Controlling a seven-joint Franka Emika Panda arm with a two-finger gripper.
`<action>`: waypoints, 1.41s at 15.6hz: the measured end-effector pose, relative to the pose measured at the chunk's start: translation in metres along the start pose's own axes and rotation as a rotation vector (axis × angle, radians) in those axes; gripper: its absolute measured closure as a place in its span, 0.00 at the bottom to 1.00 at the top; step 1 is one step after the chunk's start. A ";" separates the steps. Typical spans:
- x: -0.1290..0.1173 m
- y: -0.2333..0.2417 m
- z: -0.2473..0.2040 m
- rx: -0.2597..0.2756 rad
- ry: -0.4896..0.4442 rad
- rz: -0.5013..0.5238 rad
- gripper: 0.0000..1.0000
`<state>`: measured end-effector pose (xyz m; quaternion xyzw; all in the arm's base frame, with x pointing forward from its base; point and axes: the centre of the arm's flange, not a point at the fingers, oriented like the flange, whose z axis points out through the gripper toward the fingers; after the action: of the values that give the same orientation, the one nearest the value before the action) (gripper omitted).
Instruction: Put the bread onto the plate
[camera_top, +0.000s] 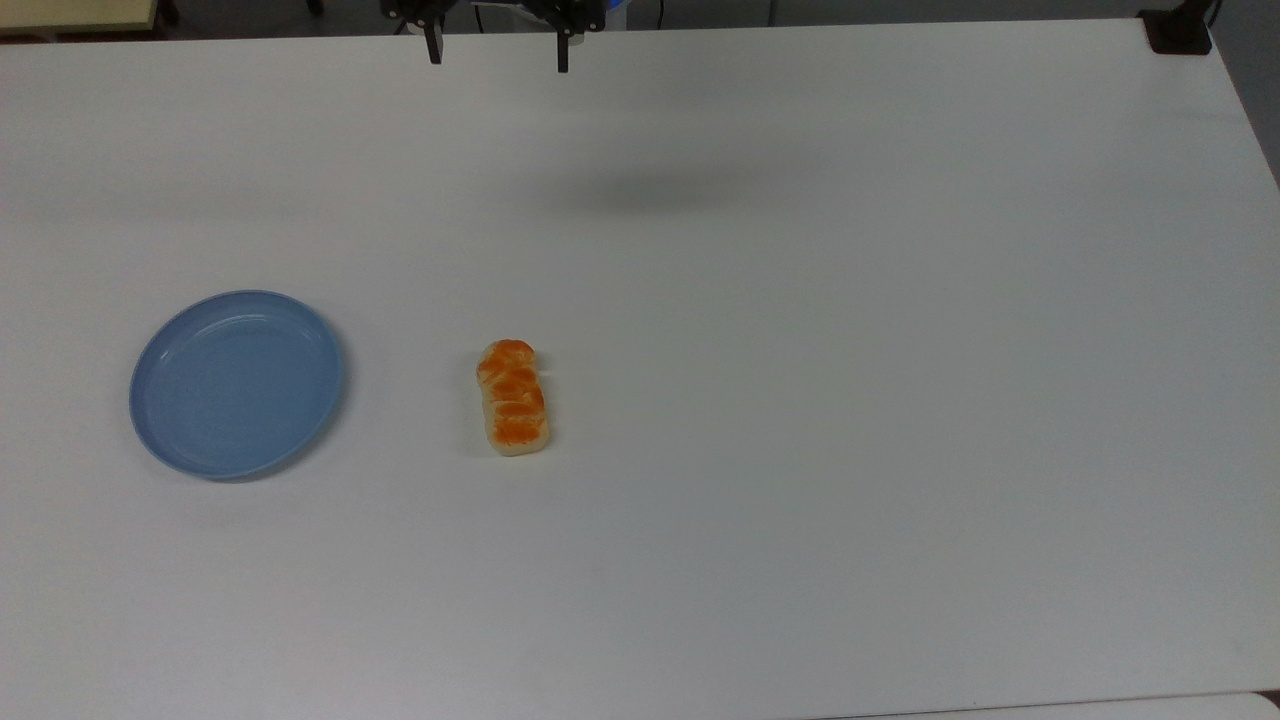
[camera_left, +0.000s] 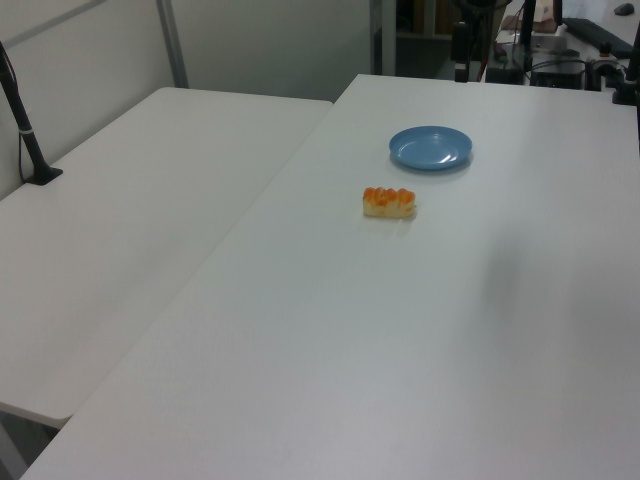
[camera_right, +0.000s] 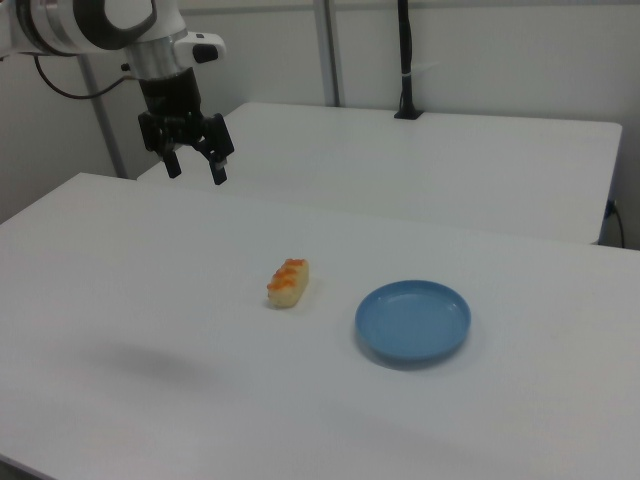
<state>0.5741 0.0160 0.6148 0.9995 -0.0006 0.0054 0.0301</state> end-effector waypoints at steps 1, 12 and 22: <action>0.000 0.000 0.000 0.000 0.000 0.000 0.00; -0.002 0.002 0.002 -0.001 -0.018 0.004 0.00; -0.002 0.002 0.002 -0.001 -0.018 0.004 0.00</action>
<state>0.5723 0.0136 0.6133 0.9995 -0.0028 -0.0034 0.0305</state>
